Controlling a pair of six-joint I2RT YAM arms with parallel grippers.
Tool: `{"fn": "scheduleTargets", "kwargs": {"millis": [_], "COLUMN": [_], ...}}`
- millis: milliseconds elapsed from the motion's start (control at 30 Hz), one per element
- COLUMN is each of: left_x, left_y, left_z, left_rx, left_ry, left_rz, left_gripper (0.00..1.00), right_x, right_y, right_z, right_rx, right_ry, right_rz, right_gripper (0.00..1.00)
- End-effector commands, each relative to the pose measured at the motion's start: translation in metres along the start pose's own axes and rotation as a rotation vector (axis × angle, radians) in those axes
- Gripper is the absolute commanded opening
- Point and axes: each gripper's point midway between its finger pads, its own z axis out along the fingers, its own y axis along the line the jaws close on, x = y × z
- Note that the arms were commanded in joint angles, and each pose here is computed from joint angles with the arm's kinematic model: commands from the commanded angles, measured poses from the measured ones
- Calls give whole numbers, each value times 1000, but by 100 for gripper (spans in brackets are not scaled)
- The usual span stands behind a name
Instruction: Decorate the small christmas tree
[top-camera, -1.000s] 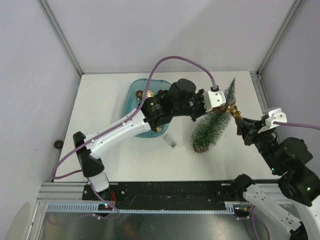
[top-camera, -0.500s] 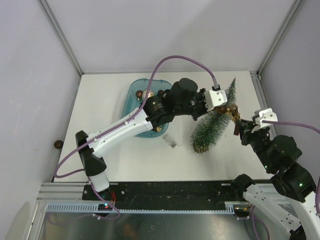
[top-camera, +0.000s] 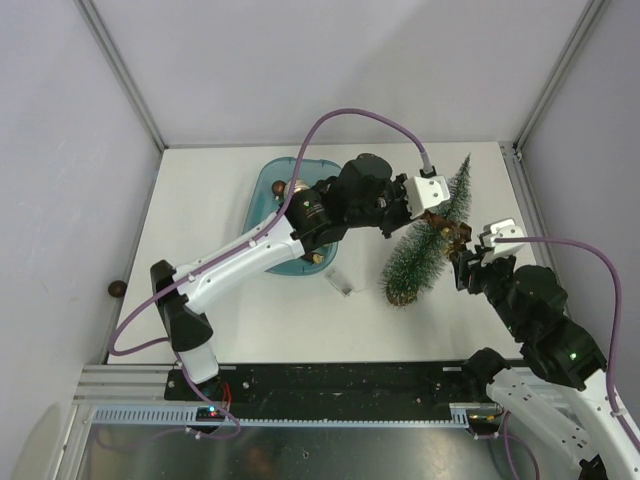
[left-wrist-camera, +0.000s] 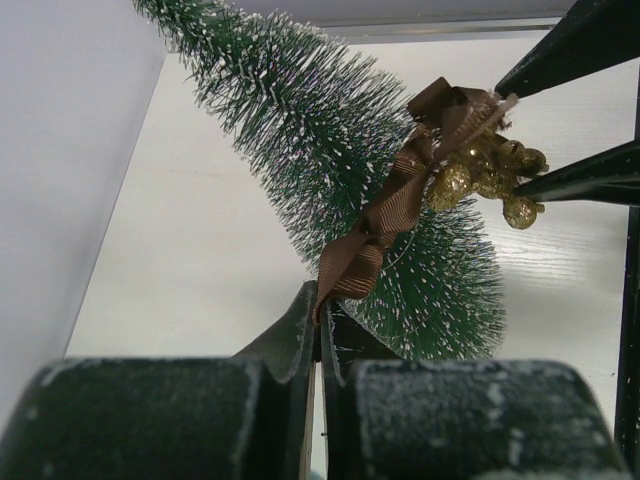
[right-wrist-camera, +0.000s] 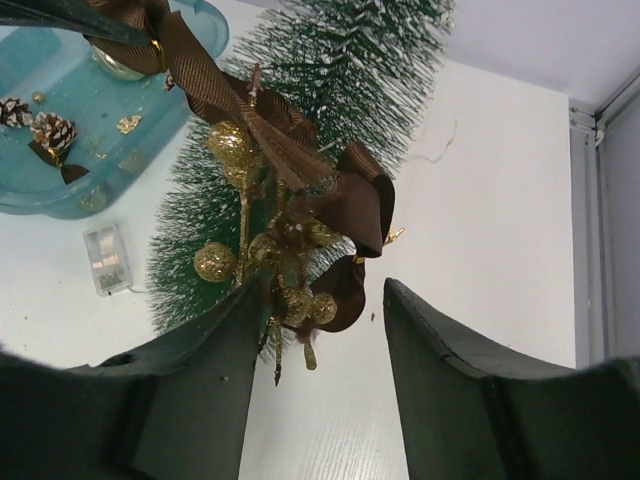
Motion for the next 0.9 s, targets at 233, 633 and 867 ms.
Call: {"fn": "scheduleTargets", "kwargs": {"millis": [233, 633, 867], "left_x": [8, 38, 26], "left_y": [5, -2, 5], "left_z": [-7, -4, -4], "left_rx": [-18, 6, -8], "left_ry": [0, 43, 16], "left_rz": [-36, -85, -96], "left_gripper": [3, 8, 10], "right_x": [-26, -52, -43], "right_y": [-8, -22, -32], "right_z": [-21, -45, -27], "right_rx": [14, 52, 160], "right_ry": [-147, -258, -185], "right_rz": [88, 166, 200], "right_gripper": [70, 73, 72]}}
